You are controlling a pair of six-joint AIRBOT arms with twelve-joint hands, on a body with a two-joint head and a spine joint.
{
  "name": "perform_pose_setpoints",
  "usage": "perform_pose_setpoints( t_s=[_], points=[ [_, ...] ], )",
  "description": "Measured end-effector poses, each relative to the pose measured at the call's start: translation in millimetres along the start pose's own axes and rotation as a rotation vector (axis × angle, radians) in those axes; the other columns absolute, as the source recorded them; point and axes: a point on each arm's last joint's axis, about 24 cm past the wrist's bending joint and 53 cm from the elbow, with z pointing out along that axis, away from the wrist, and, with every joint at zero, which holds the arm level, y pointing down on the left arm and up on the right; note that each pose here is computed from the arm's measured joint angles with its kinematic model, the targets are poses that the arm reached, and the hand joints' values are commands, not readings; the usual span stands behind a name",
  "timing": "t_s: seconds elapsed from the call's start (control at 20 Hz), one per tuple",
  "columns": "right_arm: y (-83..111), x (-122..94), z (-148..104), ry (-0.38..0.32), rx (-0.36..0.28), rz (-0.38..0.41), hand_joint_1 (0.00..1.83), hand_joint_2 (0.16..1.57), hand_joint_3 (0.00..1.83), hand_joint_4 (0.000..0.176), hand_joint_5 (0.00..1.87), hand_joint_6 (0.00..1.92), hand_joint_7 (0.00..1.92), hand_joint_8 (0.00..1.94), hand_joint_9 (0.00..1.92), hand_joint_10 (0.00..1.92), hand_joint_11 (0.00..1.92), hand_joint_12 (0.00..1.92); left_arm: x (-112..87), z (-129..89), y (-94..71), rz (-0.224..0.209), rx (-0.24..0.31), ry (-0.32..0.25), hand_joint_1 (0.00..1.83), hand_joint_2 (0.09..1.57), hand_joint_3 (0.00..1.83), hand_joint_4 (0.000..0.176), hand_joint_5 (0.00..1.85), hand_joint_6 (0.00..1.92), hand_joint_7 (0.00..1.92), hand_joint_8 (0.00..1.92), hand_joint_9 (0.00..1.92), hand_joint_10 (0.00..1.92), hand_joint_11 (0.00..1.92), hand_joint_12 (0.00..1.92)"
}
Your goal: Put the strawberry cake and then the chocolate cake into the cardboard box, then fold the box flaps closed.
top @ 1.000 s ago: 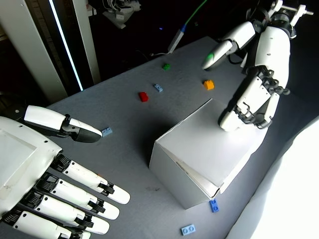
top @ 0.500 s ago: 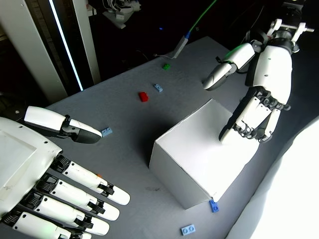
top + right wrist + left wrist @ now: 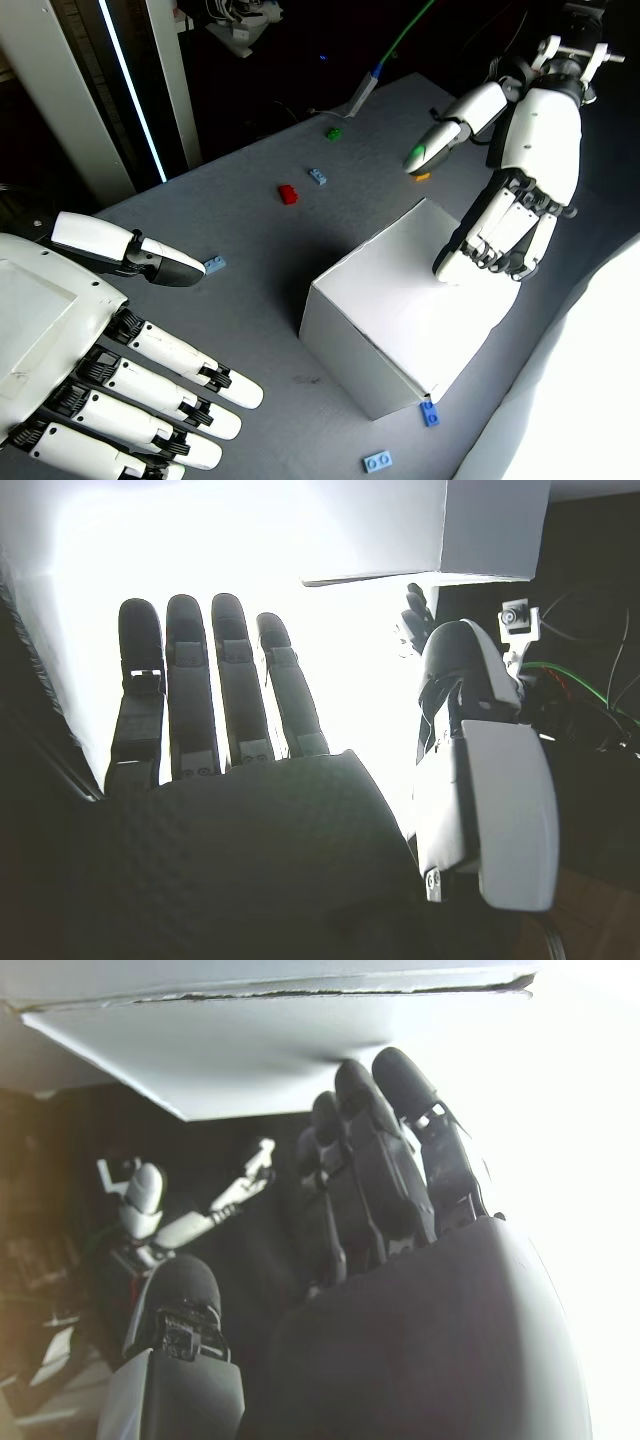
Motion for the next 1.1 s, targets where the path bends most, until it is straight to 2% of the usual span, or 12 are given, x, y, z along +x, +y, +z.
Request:
perform_pose_setpoints(
  t_s=[0.15, 0.3, 0.45, 0.6, 0.7, 0.75, 0.8, 0.9, 0.95, 1.0, 1.05, 1.1],
  points=[
    [0.0, 0.0, 0.0, 0.000, 0.000, 0.000, 0.05, 1.16, 0.00, 0.000, 0.22, 0.01, 0.32, 0.01, 0.33, 0.01, 0.00, 1.04, -4.6, -14.9, -2.1, -0.038, -0.009, -0.020, 0.12, 1.20, 0.00, 0.012, 0.43, 0.00, 0.53, 0.00, 0.61, 0.00, 0.13, 1.22],
    [0.0, 0.1, 0.0, 0.000, 0.000, 0.000, 0.04, 1.16, 0.00, 0.000, 0.24, 0.01, 0.32, 0.01, 0.33, 0.01, 0.00, 1.07, 12.8, -27.9, -0.6, -0.055, -0.037, 0.005, 0.12, 1.21, 0.00, 0.015, 0.42, 0.00, 0.53, 0.00, 0.60, 0.00, 0.13, 1.25],
    [-0.1, 0.3, 0.0, 0.001, 0.000, 0.000, 0.07, 1.15, 0.00, 0.000, 0.28, 0.02, 0.35, 0.01, 0.35, 0.02, 0.00, 1.09, 28.0, -37.8, -2.5, -0.023, -0.052, 0.032, 0.10, 1.21, 0.00, 0.014, 0.43, 0.00, 0.53, 0.00, 0.61, 0.00, 0.14, 1.26],
    [-0.5, 1.7, 0.0, 0.007, 0.002, 0.000, 0.04, 1.15, 0.00, 0.000, 0.33, 0.03, 0.37, 0.01, 0.35, 0.02, 0.00, 1.07, 35.0, -51.4, -1.8, 0.044, -0.080, 0.037, 0.08, 1.21, 0.00, 0.012, 0.43, 0.00, 0.55, 0.01, 0.62, 0.01, 0.15, 1.26],
    [-0.2, 1.9, 0.0, 0.007, 0.001, -0.001, 0.04, 1.16, 0.00, 0.000, 0.40, 0.04, 0.44, 0.02, 0.41, 0.04, 0.00, 1.09, 41.4, -60.3, -2.4, 0.148, -0.101, 0.045, 0.09, 1.21, 0.00, 0.004, 0.47, 0.01, 0.66, 0.03, 0.70, 0.03, 0.18, 1.25],
    [0.5, 2.5, -0.1, 0.008, 0.000, -0.004, 0.06, 1.16, 0.00, 0.000, 0.50, 0.06, 0.57, 0.04, 0.51, 0.09, 0.00, 1.18, 43.7, -64.4, -2.2, 0.172, -0.108, 0.048, 0.10, 1.22, 0.00, 0.000, 0.54, 0.02, 0.78, 0.05, 0.80, 0.08, 0.21, 1.31],
    [2.3, 4.1, -0.2, 0.011, -0.003, -0.006, 0.11, 1.16, 0.00, 0.000, 0.63, 0.10, 0.74, 0.06, 0.62, 0.30, 0.03, 1.44, 46.7, -69.9, -2.5, 0.197, -0.115, 0.048, 0.14, 1.21, 0.00, 0.000, 0.66, 0.00, 0.91, 0.06, 0.83, 0.25, 0.22, 1.37],
    [4.3, 5.9, -0.7, 0.015, -0.007, -0.022, 0.15, 1.17, 0.00, 0.000, 0.79, 0.25, 0.93, 0.16, 0.61, 0.90, 0.20, 1.68, 51.1, -77.8, -1.3, 0.252, -0.131, 0.051, 0.18, 1.20, 0.00, 0.000, 0.91, 0.03, 1.07, 0.12, 0.75, 0.83, 0.29, 1.47],
    [5.9, 7.5, -1.3, 0.018, -0.010, -0.024, 0.09, 1.19, 0.00, 0.000, 0.82, 0.50, 1.01, 0.31, 0.64, 1.12, 0.25, 1.80, 54.6, -81.2, 0.0, 0.285, -0.144, 0.058, 0.17, 1.20, 0.00, 0.000, 1.06, 0.06, 1.11, 0.30, 0.73, 1.08, 0.33, 1.57],
    [8.5, 9.6, -2.3, 0.022, -0.014, -0.039, 0.04, 1.21, 0.00, 0.000, 0.85, 0.66, 1.08, 0.36, 0.73, 1.16, 0.29, 1.83, 56.3, -86.0, 0.5, 0.300, -0.150, 0.057, 0.15, 1.21, 0.00, 0.000, 1.13, 0.10, 1.09, 0.54, 0.72, 1.27, 0.34, 1.66],
    [17.8, 15.5, -5.7, 0.027, -0.033, -0.121, 0.00, 1.22, 0.00, 0.000, 1.08, 1.26, 1.28, 1.19, 1.11, 1.62, 0.72, 1.92, 67.4, -92.1, 0.7, 0.341, -0.167, 0.067, 0.09, 1.25, 0.00, 0.000, 1.04, 1.05, 1.16, 1.24, 1.01, 1.62, 0.67, 1.90],
    [19.4, 16.4, -6.1, 0.028, -0.036, -0.125, 0.00, 1.22, 0.00, 0.000, 1.12, 1.48, 1.33, 1.41, 1.24, 1.73, 0.88, 1.92, 73.2, -92.8, -0.7, 0.350, -0.166, 0.078, 0.05, 1.26, 0.00, 0.000, 1.04, 1.27, 1.20, 1.32, 1.10, 1.63, 0.78, 1.88]
  ],
)
